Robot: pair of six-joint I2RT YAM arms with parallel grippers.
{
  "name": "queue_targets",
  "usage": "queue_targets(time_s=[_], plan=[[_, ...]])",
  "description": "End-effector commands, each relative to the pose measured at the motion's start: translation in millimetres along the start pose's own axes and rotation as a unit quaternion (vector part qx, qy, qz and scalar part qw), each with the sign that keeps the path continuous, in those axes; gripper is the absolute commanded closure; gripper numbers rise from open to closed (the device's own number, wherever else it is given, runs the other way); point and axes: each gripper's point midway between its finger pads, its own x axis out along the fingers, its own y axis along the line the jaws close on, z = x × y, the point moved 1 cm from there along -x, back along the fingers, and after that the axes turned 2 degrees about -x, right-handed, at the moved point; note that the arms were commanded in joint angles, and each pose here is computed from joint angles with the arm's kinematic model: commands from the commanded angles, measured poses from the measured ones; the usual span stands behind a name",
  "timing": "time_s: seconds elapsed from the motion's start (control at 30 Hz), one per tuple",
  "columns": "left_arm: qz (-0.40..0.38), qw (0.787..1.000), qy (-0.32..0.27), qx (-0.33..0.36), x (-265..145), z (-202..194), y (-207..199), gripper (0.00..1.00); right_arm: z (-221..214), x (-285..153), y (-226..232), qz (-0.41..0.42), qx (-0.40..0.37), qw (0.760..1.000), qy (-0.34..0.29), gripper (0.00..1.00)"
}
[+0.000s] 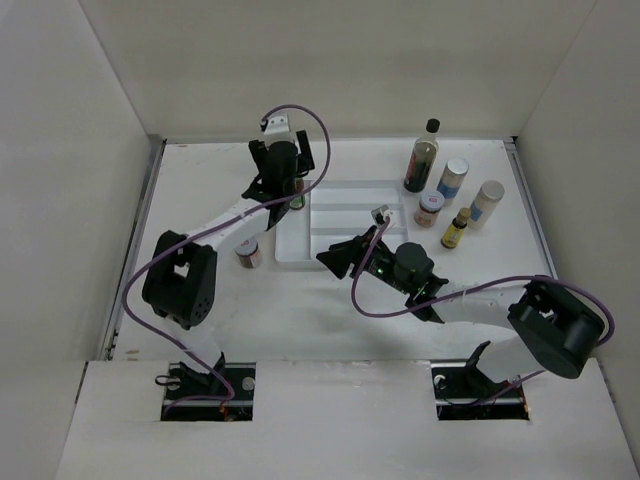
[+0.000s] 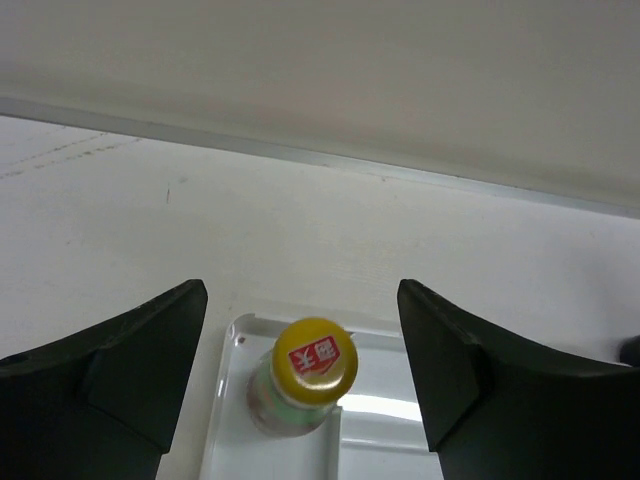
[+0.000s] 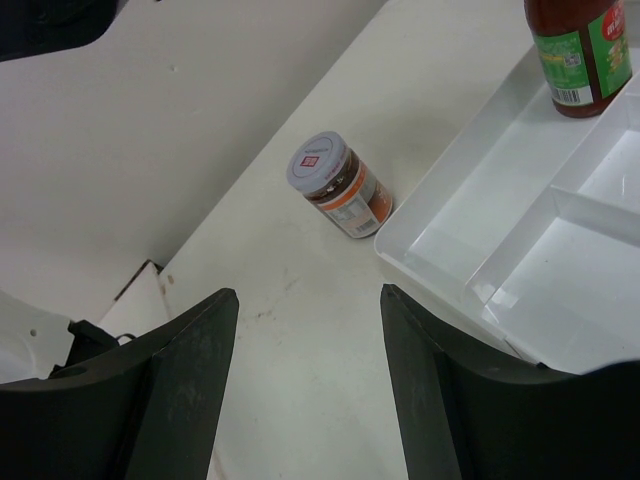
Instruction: Organize the condiment bottles
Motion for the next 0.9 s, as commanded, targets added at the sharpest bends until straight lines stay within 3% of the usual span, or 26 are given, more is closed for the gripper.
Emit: queue_targets(time_s=[0.0,0.1,0.2,0.43,0.6,0.87], plan=[[-0.014,0.995,-0.083,-0.050,-40.5,76.7,-1.8,0.22,21.4,1.5,15.6,0.027,0.000,0.999,-0.039,0.34],[0.008,0.994,-0.090,-0.057,-72.5,84.5,27.0,0.20,19.9,2.6,14.3,0.023,0.002,0.999,-0.036,0.34],[0.049,0.996,-0.056,-0.058,-102.3,63.0,67.1,0.19,18.9,3.1,13.3,0.022,0.003,0.999,-0.035,0.34],[0.133,0.986,0.098,-0.025,-167.1,-29.4,151.9,0.17,14.7,6.7,10.3,0.018,0.003,0.999,-0.028,0.28],[0.130,0.981,0.141,-0.024,-175.5,-63.8,158.9,0.15,14.8,7.8,11.3,0.021,0.002,0.999,-0.027,0.13],[0.118,0.977,0.179,-0.020,-153.8,-99.7,149.9,0.15,11.4,10.0,10.8,0.022,0.005,1.000,-0.021,0.10]])
